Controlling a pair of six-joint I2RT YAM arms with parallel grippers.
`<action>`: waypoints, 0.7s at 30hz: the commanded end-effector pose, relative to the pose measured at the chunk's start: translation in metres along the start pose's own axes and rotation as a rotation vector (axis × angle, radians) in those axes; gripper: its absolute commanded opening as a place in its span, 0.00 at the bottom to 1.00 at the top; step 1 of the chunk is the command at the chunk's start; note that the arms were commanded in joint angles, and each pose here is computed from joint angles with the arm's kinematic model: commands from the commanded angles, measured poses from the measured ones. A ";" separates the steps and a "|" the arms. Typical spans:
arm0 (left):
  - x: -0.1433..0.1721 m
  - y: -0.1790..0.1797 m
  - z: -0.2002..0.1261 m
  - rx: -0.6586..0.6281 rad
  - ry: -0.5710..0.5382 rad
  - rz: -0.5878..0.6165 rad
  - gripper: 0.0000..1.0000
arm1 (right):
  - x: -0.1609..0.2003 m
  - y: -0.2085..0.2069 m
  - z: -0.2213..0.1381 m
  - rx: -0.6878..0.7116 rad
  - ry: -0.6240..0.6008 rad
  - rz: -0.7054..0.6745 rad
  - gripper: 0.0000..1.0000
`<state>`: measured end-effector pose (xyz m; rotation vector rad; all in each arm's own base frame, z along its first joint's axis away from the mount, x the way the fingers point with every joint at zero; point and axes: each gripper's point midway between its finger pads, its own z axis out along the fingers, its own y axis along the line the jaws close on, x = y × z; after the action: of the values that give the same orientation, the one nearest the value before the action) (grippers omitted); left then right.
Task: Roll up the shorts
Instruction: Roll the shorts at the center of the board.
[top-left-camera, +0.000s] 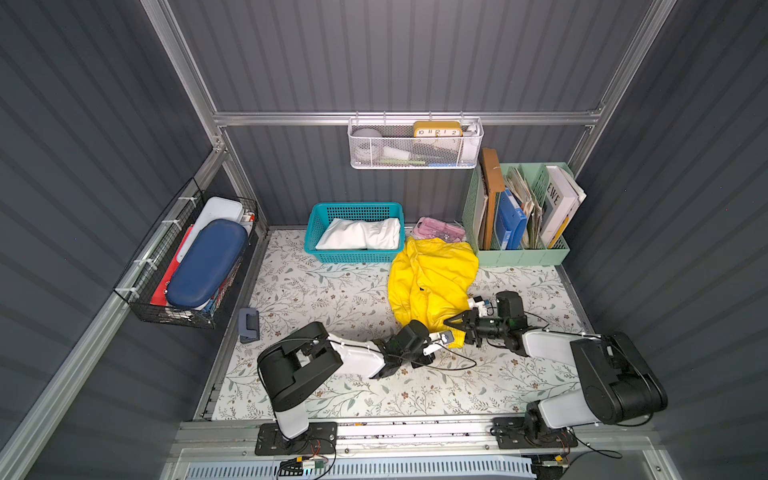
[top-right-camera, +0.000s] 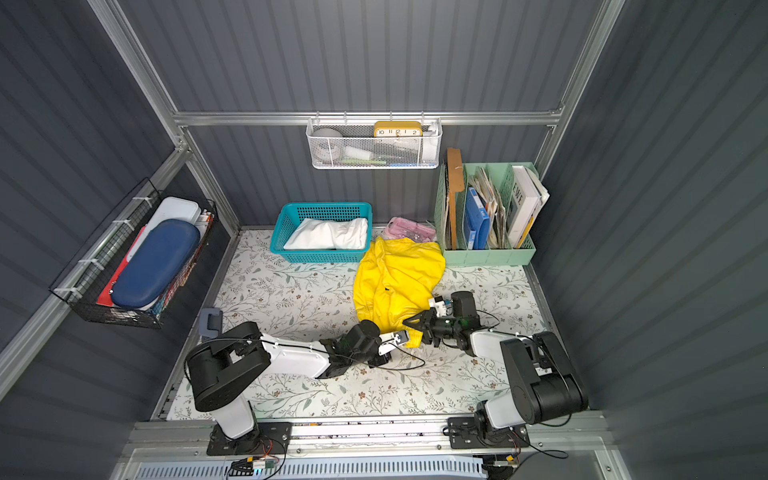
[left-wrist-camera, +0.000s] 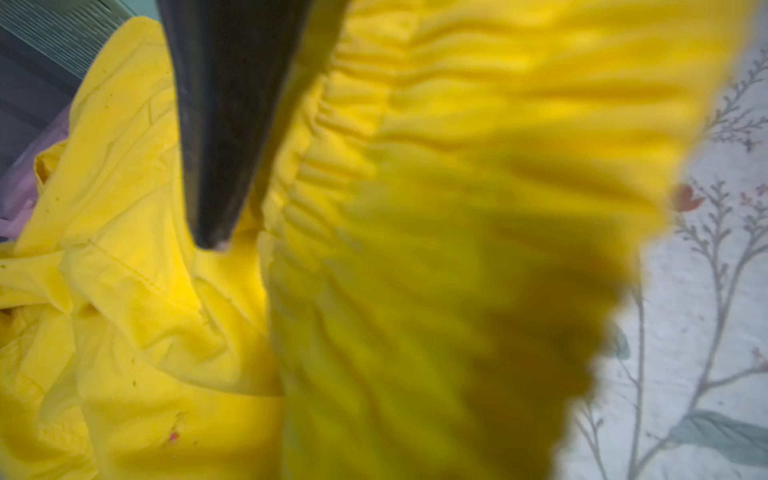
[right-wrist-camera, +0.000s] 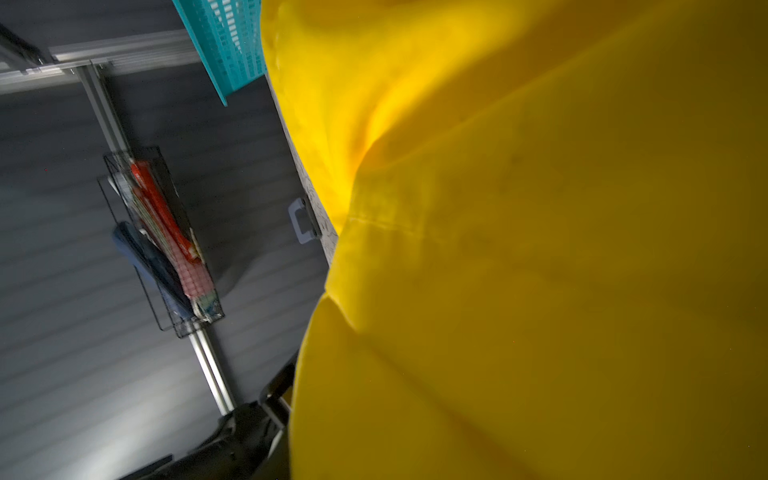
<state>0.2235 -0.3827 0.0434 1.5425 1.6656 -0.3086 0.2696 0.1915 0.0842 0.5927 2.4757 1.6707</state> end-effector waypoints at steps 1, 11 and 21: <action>-0.002 0.008 -0.013 0.084 0.029 -0.056 0.00 | 0.004 0.005 -0.007 0.037 -0.001 -0.101 0.58; -0.028 0.012 -0.038 0.336 0.081 -0.073 0.00 | -0.009 0.018 -0.054 0.222 -0.240 -0.483 0.64; -0.042 0.021 -0.046 0.571 0.164 -0.107 0.00 | 0.002 0.066 -0.114 0.240 -0.569 -1.022 0.78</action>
<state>0.2363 -0.3885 0.1074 1.8321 1.8578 -0.6668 0.2520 0.1274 0.1919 -0.0972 2.0350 0.8639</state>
